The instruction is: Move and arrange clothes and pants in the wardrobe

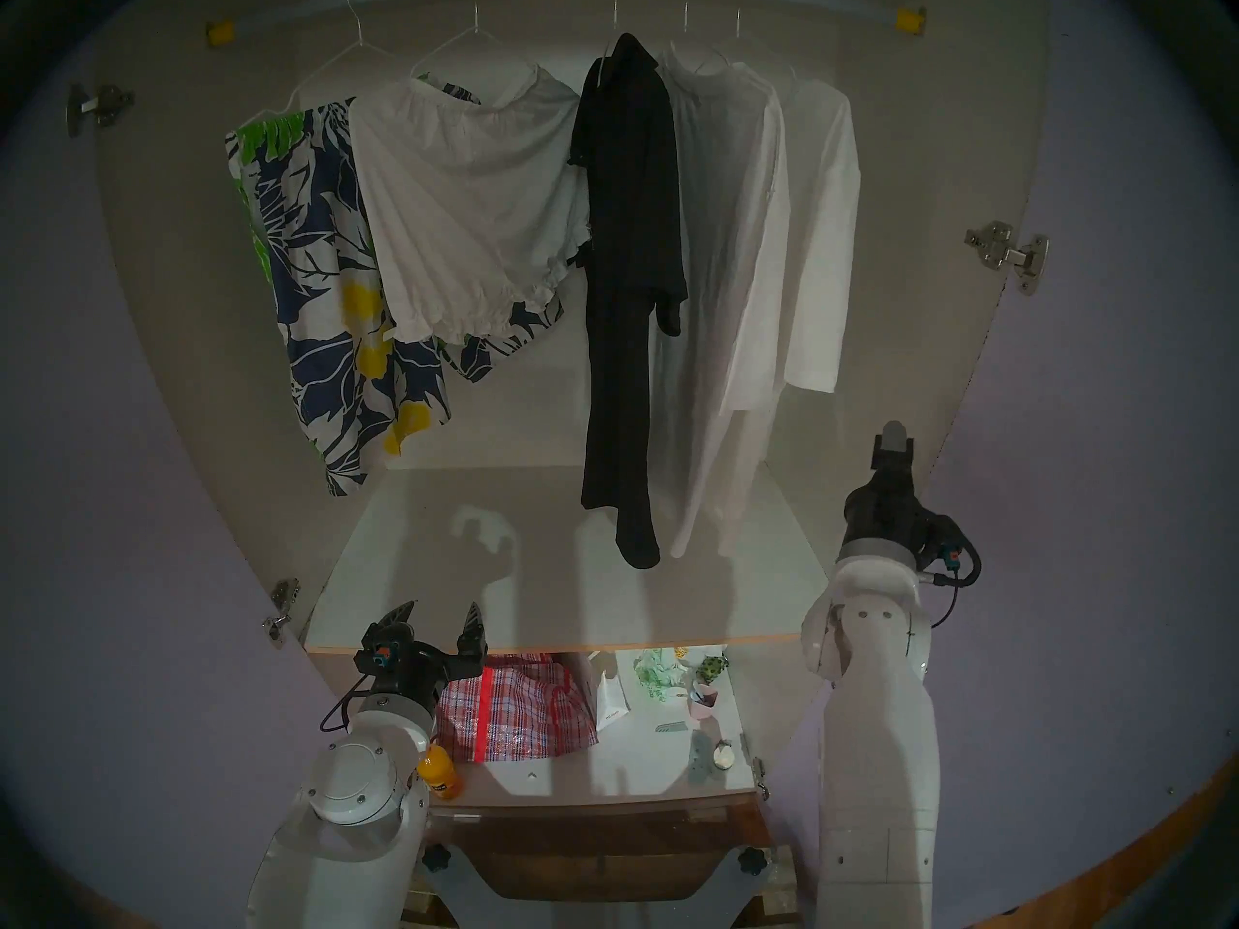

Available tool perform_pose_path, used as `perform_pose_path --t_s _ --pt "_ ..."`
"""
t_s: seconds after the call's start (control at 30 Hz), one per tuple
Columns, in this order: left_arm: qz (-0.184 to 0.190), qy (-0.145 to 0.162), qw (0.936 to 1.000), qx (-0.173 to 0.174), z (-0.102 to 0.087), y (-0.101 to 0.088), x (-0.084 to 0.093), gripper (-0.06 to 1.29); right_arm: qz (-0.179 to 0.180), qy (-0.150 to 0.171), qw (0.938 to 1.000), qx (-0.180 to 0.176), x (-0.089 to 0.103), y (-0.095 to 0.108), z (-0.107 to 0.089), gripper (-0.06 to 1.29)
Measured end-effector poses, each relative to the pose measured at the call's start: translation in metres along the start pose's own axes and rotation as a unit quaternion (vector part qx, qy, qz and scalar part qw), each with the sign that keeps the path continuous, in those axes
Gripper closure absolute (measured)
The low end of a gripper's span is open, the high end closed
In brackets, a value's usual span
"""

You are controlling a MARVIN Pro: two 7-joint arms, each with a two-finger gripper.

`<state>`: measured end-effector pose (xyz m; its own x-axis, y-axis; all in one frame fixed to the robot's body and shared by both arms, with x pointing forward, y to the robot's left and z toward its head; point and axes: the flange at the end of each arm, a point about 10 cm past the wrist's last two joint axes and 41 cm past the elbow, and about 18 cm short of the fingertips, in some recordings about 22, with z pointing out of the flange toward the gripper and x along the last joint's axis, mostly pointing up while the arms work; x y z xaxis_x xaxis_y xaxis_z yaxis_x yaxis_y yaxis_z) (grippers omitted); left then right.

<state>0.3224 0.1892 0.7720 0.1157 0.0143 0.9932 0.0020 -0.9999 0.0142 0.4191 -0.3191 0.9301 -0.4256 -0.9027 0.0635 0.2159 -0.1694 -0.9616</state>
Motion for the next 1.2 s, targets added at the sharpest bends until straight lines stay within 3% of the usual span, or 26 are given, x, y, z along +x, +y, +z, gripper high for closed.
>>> perform_pose_path --t_s 0.2,0.37,0.43,0.53,0.77,0.87,0.97,1.2 --pt "0.0 0.0 1.0 0.0 0.0 0.0 0.0 -0.03 0.076 -0.056 0.9951 -0.027 0.009 -0.004 0.033 0.03" --pt "0.0 0.0 1.0 0.0 0.0 0.0 0.0 -0.03 0.09 -0.073 0.9919 -0.053 0.017 0.003 0.059 0.03" --pt "0.0 0.0 1.0 0.0 0.0 0.0 0.0 -0.03 0.103 -0.106 0.9863 -0.074 0.02 0.011 0.073 0.03" --pt "0.0 0.0 1.0 0.0 0.0 0.0 0.0 -0.03 0.091 -0.115 0.9831 -0.109 0.03 0.026 0.091 0.03" --pt "0.0 0.0 1.0 0.0 0.0 0.0 0.0 -0.03 0.036 -0.166 0.9715 -0.165 0.007 0.045 0.119 0.03" --pt "0.0 0.0 1.0 0.0 0.0 0.0 0.0 -0.03 0.014 -0.174 0.9711 -0.162 0.001 0.04 0.132 0.03" --pt "0.0 -0.001 1.0 0.0 0.0 0.0 0.0 -0.03 -0.008 -0.183 0.9738 -0.134 -0.011 0.021 0.142 0.03" --pt "0.0 0.0 1.0 0.0 0.0 0.0 0.0 -0.03 -0.04 -0.21 0.9679 -0.132 -0.042 0.034 0.142 0.03"
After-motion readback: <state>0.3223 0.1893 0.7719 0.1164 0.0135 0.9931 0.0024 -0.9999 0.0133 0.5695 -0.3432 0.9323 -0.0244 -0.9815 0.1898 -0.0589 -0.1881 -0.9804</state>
